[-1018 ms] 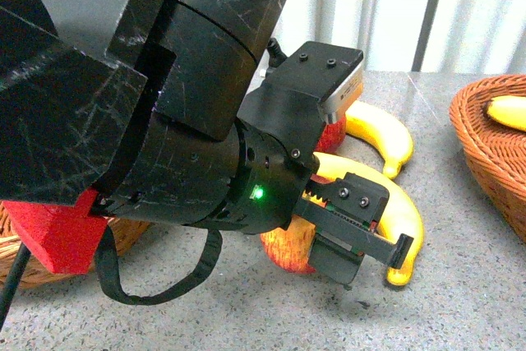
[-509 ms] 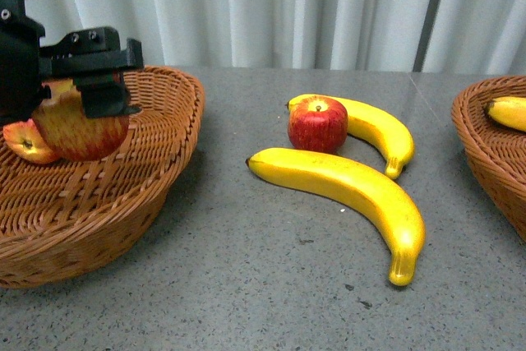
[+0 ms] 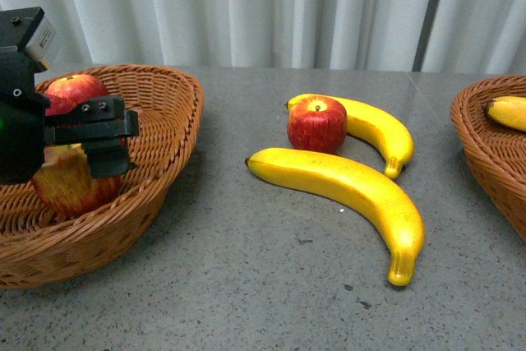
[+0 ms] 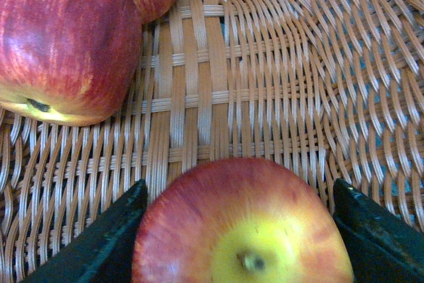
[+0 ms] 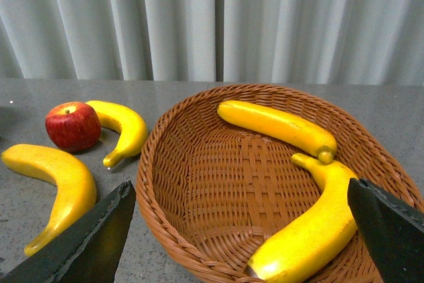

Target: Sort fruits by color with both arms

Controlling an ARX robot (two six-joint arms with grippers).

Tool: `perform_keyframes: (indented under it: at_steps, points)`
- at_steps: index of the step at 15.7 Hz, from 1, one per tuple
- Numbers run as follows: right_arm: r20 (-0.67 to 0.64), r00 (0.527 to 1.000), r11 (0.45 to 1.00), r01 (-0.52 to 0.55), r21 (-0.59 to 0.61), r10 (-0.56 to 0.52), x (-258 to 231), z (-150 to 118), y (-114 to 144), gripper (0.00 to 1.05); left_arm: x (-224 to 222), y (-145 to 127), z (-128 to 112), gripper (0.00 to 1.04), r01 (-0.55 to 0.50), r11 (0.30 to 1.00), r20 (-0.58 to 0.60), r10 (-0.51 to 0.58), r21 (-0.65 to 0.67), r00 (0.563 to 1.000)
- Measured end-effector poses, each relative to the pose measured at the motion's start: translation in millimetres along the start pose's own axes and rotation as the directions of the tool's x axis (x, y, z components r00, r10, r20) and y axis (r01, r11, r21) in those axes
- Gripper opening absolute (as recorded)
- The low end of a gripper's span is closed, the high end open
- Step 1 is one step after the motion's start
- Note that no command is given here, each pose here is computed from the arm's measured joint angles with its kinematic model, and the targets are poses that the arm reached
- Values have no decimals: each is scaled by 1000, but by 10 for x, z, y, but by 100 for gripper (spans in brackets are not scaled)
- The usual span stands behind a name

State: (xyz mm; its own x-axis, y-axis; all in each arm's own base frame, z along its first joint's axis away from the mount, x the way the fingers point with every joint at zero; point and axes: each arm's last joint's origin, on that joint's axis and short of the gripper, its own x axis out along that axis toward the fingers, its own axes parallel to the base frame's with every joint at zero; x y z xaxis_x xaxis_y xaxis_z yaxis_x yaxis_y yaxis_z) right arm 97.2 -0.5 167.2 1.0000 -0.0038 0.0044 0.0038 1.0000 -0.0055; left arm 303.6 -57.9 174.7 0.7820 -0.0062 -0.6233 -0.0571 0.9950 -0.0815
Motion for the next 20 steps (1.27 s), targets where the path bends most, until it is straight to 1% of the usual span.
perform_keyframes:
  at_steps: [1, 2, 3, 5, 7, 8, 9, 10, 12, 16, 20]
  points:
    - [0, 1000, 1000, 0, 0, 0, 0, 0, 0, 98, -52, -27, 18, 96, 9, 1000, 6, -9, 14, 1000]
    - [0, 1000, 1000, 0, 0, 0, 0, 0, 0, 98, -147, -69, 62, 99, 24, 999, 30, -25, 35, 999]
    - [0, 1000, 1000, 0, 0, 0, 0, 0, 0, 98, -255, -111, 107, 97, 35, 998, 55, -38, 59, 998]
    - [0, 1000, 1000, 0, 0, 0, 0, 0, 0, 98, -515, -259, 278, 98, 77, 989, 130, -93, 127, 987]
    - [0, 1000, 1000, 0, 0, 0, 0, 0, 0, 98, -626, -395, 462, 98, 119, 972, 207, -161, 201, 965]
    - [0, 1000, 1000, 0, 0, 0, 0, 0, 0, 98, -621, -451, 517, 98, 138, 963, 225, -191, 232, 956]
    - [0, 1000, 1000, 0, 0, 0, 0, 0, 0, 98, -572, -522, 574, 98, 173, 948, 216, -234, 267, 948]
    - [0, 1000, 1000, 0, 0, 0, 0, 0, 0, 98, -124, -794, 660, 98, 253, 891, 144, -327, 378, 934]
    - [0, 1000, 1000, 0, 0, 0, 0, 0, 0, 98, 93, -962, 695, 98, 312, 843, 97, -389, 439, 916]
    - [0, 1000, 1000, 0, 0, 0, 0, 0, 0, 98, 386, -1219, 821, 98, 349, 800, 67, -433, 488, 899]
    - [0, 1000, 1000, 0, 0, 0, 0, 0, 0, 98, 622, -1333, 720, 98, 403, 768, 0, -465, 498, 886]
